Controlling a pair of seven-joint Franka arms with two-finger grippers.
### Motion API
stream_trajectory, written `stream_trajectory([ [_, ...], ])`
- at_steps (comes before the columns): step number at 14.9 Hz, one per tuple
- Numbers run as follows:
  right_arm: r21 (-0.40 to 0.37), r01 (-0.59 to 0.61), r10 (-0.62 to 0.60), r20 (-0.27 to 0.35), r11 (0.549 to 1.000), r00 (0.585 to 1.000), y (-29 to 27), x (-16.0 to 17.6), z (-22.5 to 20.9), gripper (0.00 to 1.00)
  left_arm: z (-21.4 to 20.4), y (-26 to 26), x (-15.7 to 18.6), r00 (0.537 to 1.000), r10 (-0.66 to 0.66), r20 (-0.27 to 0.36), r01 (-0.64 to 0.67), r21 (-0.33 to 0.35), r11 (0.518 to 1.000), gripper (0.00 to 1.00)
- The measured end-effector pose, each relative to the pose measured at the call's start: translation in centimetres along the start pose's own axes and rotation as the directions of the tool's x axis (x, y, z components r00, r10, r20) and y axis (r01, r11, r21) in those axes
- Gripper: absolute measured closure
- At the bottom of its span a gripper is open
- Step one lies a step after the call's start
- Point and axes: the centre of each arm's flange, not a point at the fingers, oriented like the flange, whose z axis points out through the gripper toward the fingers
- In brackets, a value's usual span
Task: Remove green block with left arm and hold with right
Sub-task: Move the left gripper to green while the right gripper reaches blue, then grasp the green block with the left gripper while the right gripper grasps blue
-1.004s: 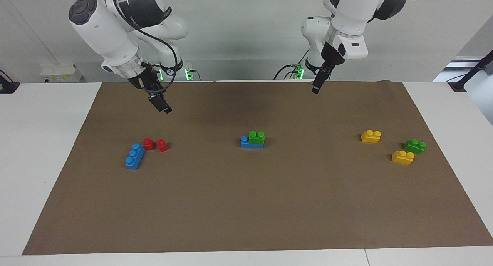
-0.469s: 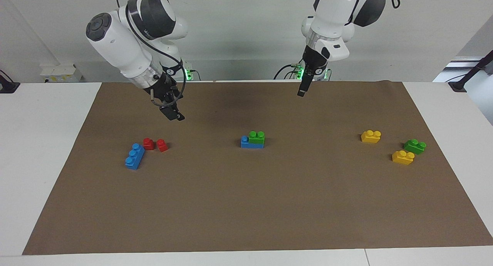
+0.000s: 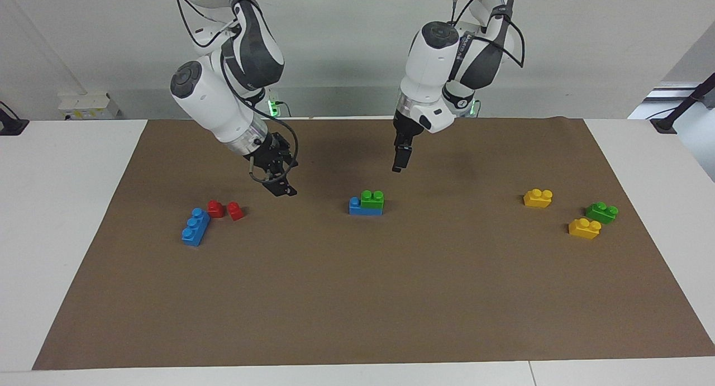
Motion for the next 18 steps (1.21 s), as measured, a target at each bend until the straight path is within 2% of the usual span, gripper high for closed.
stream_trajectory([
  [5,0.026,-0.023,0.023,0.0,0.999,1.0,0.7,-0.2,3.5,0.1,2.9,0.6,-1.0,0.999,-0.037,0.0,0.037,0.007,0.999,0.0],
  [8,0.047,-0.046,0.044,0.035,0.998,0.998,1.1,-0.9,5.2,0.1,4.5,0.7,-1.5,0.997,-0.073,-0.005,0.073,0.019,0.997,0.0],
  [13,0.087,-0.053,0.049,0.046,0.995,0.998,1.5,-2.3,8.5,0.08,6.2,1.0,-1.5,0.987,-0.142,-0.081,0.142,-0.011,0.99,0.0],
  [18,0.062,-0.061,0.058,0.046,0.996,0.997,2.1,-2.7,11.5,0.1,8.8,2.3,-2.9,0.98,-0.174,-0.094,0.174,0.0,0.985,0.0],
])
